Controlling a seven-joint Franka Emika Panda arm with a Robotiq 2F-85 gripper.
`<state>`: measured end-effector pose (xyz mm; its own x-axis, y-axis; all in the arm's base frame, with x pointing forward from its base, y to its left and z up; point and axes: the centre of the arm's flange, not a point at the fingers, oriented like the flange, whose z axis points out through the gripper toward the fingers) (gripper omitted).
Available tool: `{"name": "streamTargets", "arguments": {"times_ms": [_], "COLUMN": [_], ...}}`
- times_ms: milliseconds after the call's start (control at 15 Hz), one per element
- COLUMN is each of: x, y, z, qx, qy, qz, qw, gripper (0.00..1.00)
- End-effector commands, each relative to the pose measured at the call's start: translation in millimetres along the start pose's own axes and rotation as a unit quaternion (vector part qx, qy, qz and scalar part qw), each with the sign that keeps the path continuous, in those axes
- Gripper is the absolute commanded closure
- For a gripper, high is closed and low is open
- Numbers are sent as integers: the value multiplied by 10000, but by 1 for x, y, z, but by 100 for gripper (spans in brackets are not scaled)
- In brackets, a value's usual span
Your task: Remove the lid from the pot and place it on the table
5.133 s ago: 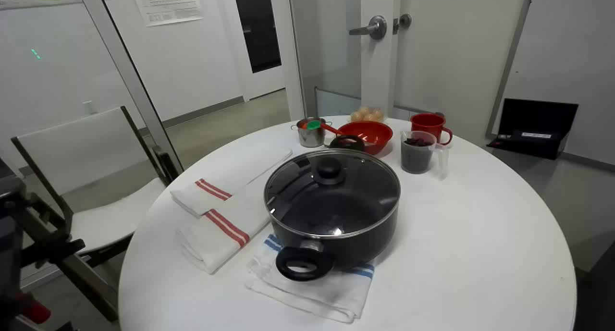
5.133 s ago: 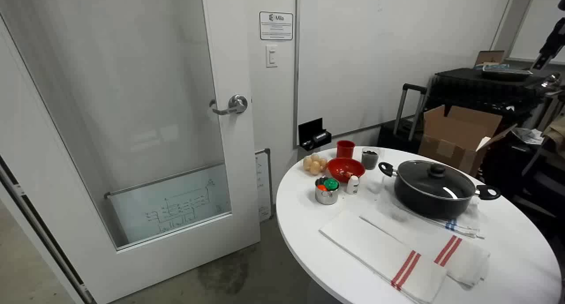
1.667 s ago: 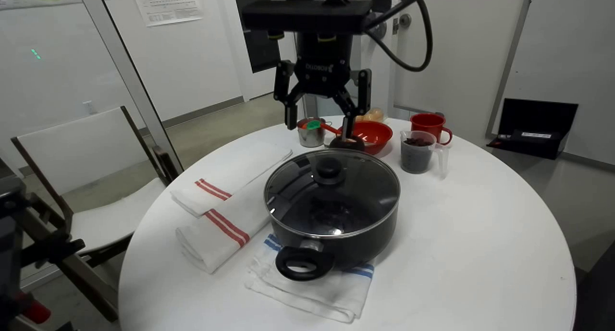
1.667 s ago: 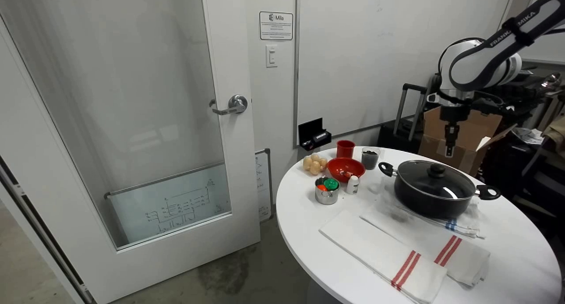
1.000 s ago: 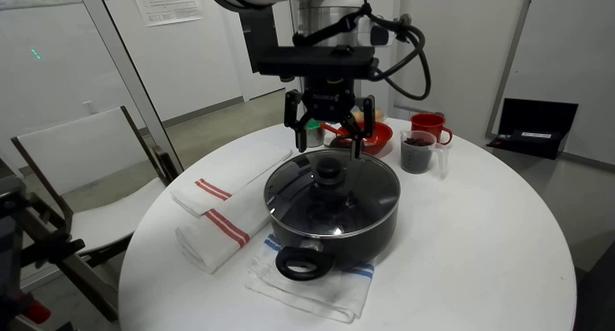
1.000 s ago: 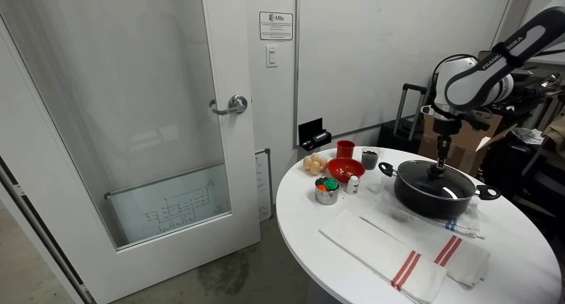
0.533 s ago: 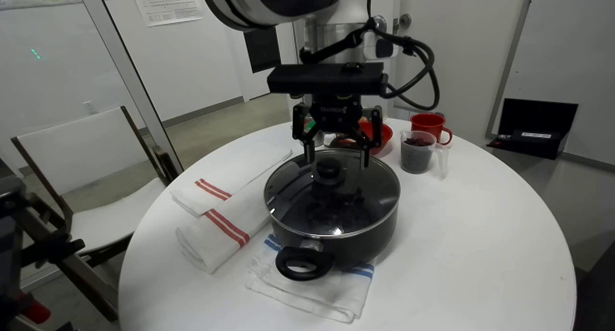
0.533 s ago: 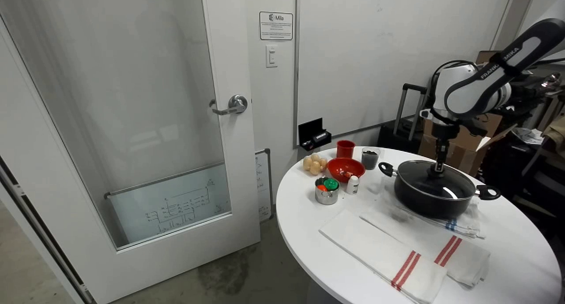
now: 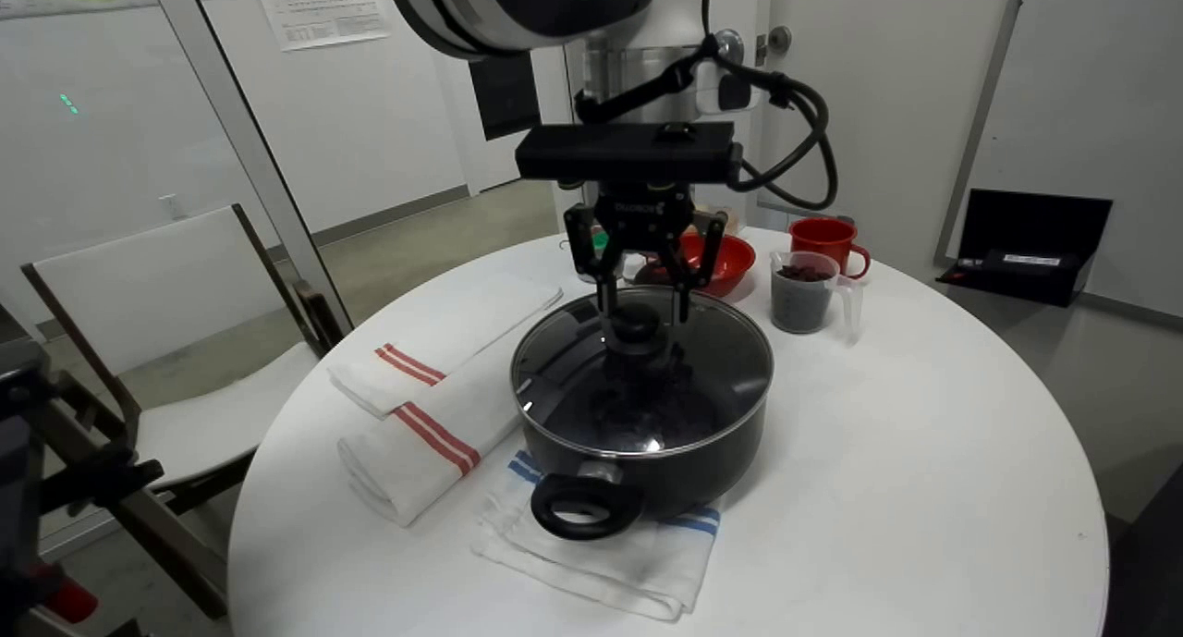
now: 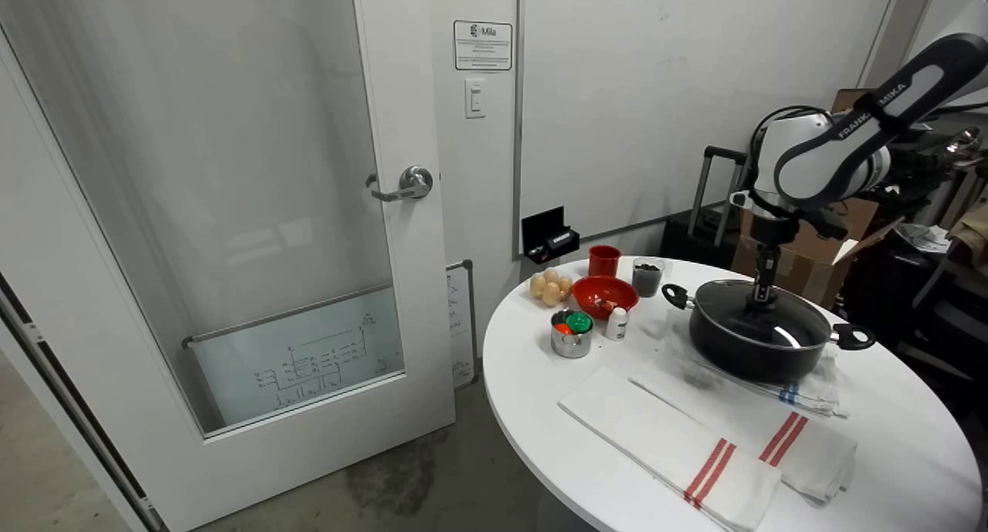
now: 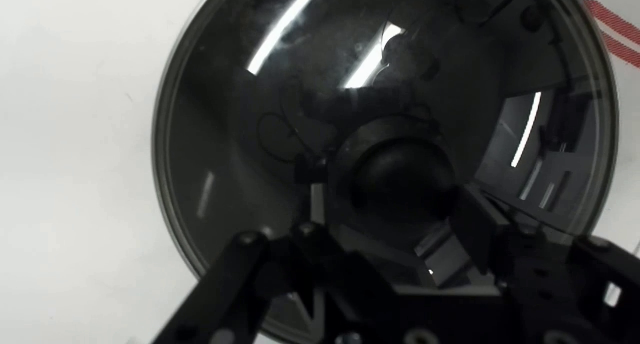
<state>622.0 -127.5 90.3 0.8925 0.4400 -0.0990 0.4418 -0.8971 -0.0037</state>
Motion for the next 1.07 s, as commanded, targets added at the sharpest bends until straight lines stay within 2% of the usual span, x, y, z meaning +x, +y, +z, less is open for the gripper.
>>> {"name": "streamTargets", "arguments": {"times_ms": [0, 133, 533, 1000], "x": [4, 4, 1, 2], "y": [3, 2, 2, -9], "z": [-2, -4, -14, -62], "qx": [11, 22, 24, -113], "qy": [137, 156, 211, 277], "qz": [-103, -97, -59, -140], "qw": [9999, 9998, 9998, 9995], "gripper": [66, 77, 77, 77]}}
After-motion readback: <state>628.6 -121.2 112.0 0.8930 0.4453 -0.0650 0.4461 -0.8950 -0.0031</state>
